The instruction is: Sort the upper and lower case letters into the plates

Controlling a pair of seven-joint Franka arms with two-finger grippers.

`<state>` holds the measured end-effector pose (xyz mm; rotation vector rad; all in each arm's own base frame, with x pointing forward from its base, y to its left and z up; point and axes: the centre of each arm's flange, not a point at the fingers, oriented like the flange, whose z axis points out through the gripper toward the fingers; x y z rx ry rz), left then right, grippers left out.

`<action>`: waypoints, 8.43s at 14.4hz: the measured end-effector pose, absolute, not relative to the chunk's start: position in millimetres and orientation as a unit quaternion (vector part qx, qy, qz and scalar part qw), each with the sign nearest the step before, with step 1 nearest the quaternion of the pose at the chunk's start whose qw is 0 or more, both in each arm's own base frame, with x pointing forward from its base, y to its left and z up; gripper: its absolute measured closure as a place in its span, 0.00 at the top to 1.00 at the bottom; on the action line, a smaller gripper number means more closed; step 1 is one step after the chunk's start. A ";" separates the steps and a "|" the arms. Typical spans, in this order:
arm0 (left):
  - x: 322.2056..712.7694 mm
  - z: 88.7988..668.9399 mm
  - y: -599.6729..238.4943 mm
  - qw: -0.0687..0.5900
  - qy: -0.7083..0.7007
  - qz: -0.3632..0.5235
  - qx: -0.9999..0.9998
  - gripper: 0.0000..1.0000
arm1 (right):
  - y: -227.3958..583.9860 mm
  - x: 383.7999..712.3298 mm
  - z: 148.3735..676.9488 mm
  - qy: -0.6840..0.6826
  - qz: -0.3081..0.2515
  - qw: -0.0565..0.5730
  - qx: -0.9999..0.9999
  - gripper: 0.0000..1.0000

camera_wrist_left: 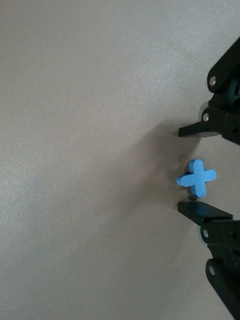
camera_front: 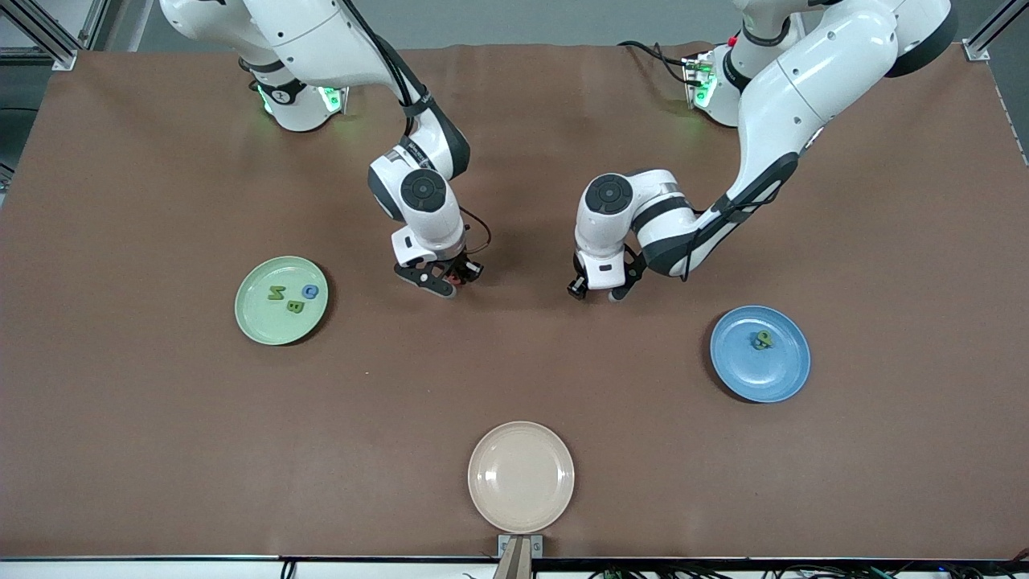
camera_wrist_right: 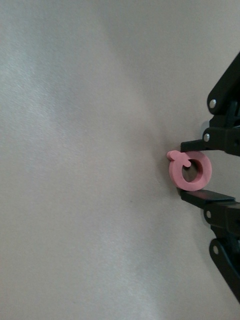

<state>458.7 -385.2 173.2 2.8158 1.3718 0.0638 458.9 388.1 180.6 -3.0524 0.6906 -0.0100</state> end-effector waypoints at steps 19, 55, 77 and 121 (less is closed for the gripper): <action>515.3 214.4 -344.5 0.025 0.439 0.065 0.896 0.33 | 80.9 493.2 245.5 0.031 0.027 -0.002 -0.999 0.36; 587.7 215.4 -58.1 -0.046 0.381 0.048 0.922 0.33 | -28.7 591.9 423.8 0.005 0.072 -0.011 -0.997 1.00; 649.4 398.6 -112.3 -0.079 0.188 0.099 0.974 1.00 | -37.1 600.6 578.5 0.003 0.060 -0.011 -0.998 1.00; 577.1 640.8 -67.4 -0.012 0.018 0.009 1.000 1.00 | -16.9 505.7 675.8 -0.012 0.025 0.012 -1.000 1.00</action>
